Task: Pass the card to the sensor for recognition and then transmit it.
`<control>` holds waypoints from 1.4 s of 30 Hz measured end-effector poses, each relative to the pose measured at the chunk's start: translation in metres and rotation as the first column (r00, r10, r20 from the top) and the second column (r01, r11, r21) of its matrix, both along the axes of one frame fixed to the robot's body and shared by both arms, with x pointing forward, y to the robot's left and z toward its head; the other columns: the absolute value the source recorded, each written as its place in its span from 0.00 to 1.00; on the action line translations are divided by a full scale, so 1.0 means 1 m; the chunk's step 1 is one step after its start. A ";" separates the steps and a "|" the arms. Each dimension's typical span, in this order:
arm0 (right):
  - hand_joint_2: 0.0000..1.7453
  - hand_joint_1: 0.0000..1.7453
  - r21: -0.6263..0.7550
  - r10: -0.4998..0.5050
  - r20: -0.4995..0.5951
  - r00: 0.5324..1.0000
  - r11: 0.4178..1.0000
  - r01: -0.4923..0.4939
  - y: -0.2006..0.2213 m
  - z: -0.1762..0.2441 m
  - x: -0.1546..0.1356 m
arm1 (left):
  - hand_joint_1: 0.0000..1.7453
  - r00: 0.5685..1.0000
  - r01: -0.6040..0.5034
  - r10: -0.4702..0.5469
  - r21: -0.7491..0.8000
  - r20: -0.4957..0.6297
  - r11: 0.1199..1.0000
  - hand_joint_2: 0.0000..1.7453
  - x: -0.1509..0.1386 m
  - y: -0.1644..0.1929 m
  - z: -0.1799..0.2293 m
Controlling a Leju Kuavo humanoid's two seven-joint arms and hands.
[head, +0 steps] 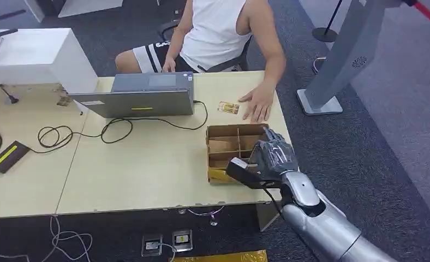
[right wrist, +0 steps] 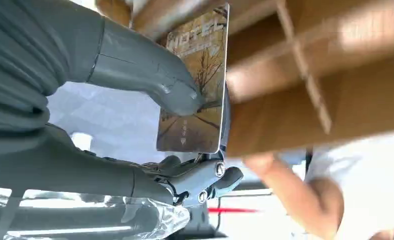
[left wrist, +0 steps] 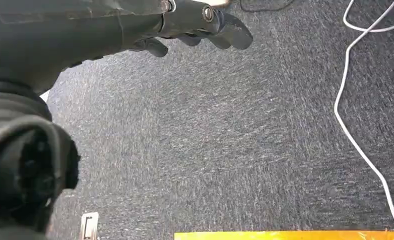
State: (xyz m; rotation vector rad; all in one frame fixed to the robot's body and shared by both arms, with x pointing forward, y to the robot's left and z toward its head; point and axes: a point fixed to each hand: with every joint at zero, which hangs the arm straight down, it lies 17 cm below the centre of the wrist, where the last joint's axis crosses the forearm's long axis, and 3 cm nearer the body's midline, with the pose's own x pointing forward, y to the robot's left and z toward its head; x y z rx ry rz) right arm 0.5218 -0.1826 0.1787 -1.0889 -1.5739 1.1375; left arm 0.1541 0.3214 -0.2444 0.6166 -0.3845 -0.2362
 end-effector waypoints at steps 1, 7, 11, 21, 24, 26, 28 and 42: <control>1.00 1.00 -0.001 0.000 0.016 1.000 1.000 0.000 -0.001 0.007 0.002 | 0.00 1.000 0.000 0.000 0.000 0.000 1.000 0.00 0.000 0.000 0.000; 1.00 1.00 -0.008 -0.034 0.146 0.989 0.999 0.035 -0.012 0.071 0.015 | 0.00 1.000 -0.001 0.001 0.004 0.001 1.000 0.00 0.000 0.001 0.000; 1.00 1.00 -0.009 -0.035 0.226 0.974 0.999 0.039 -0.015 0.122 0.020 | 0.00 1.000 0.001 -0.001 0.004 0.004 1.000 0.00 0.001 0.000 0.001; 1.00 1.00 -0.057 0.026 0.337 0.941 0.998 -0.007 0.004 0.193 0.016 | 0.00 1.000 0.007 -0.007 0.003 0.019 1.000 0.00 0.006 -0.002 0.002; 1.00 1.00 -0.070 0.038 0.353 0.935 0.997 -0.015 0.010 0.209 0.015 | 0.00 1.000 0.008 -0.008 0.002 0.019 1.000 0.00 0.006 -0.003 0.002; 1.00 1.00 -0.081 0.050 0.355 0.933 0.996 -0.023 0.016 0.212 0.015 | 0.00 1.000 0.008 -0.008 0.000 0.019 1.000 0.00 0.006 -0.004 0.002; 1.00 1.00 -0.092 0.065 0.354 0.933 0.995 -0.034 0.022 0.216 0.015 | 0.00 1.000 0.009 -0.009 -0.001 0.019 1.000 0.00 0.006 -0.004 0.002; 1.00 1.00 -0.163 0.028 0.287 0.957 0.986 0.020 0.019 0.212 0.065 | 0.00 0.999 0.032 -0.032 -0.023 0.023 0.999 0.00 0.022 -0.009 0.004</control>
